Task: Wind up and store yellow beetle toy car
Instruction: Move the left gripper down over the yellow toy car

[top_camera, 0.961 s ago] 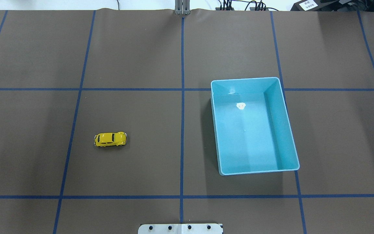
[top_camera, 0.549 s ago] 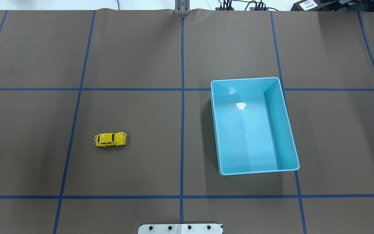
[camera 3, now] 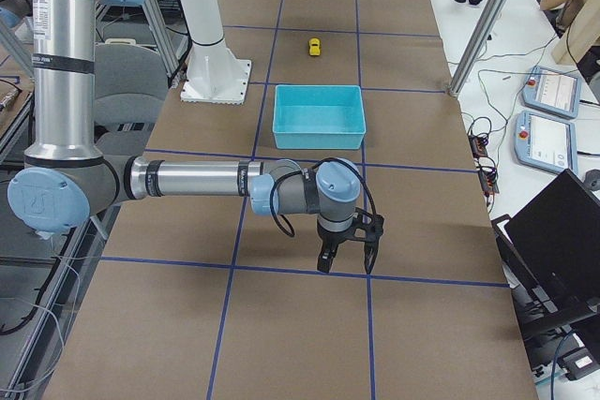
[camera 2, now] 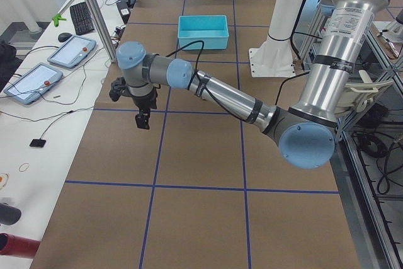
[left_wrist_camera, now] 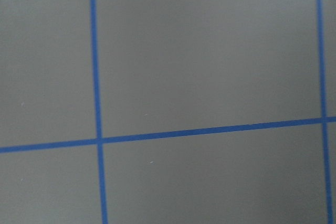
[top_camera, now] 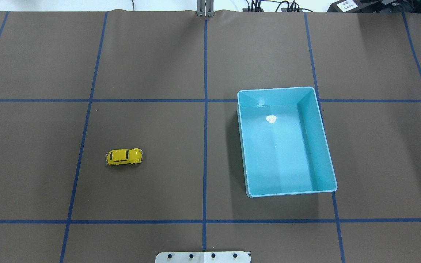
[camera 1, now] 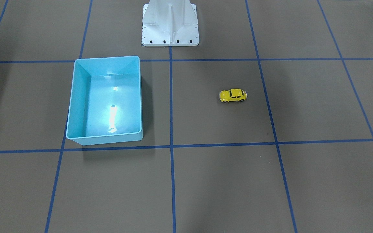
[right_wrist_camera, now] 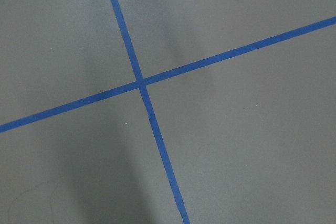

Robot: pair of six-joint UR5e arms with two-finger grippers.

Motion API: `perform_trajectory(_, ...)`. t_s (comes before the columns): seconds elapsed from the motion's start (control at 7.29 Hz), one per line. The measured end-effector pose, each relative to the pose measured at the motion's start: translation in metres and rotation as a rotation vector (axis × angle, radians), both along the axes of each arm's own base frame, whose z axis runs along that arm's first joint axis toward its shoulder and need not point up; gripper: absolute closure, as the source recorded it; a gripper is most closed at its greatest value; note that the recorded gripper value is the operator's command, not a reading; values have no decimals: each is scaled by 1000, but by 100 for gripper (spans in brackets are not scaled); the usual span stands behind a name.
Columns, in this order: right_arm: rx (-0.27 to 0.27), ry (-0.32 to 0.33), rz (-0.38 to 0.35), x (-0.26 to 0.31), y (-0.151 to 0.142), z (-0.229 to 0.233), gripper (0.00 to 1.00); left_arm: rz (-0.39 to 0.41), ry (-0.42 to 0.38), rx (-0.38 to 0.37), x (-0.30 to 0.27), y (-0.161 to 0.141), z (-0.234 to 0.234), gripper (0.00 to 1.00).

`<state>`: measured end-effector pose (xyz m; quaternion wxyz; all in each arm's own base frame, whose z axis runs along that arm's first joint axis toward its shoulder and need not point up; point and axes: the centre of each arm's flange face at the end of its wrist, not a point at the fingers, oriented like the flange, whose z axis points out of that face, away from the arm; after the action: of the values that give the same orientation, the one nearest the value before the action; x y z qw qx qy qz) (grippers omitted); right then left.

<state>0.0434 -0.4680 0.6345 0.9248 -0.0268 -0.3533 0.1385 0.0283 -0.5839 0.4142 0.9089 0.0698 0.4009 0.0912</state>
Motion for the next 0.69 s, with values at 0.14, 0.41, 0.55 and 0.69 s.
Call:
perform_trajectory(0.14, 40, 11, -54, -4, 4, 0, 0, 74, 16, 98, 39, 15, -46, 0)
perform_trajectory(0.41, 112, 18, -157, -6, 13, 4, 0, 218, 60, 258, 107, 62, -116, 0)
perform_trajectory(0.55, 126, 17, -176, -8, 14, 3, 0, 302, 76, 320, 149, 86, -142, 0)
perform_trajectory(0.69, 132, 13, -187, -11, 13, 2, 0, 368, 72, 384, 182, 110, -162, 0)
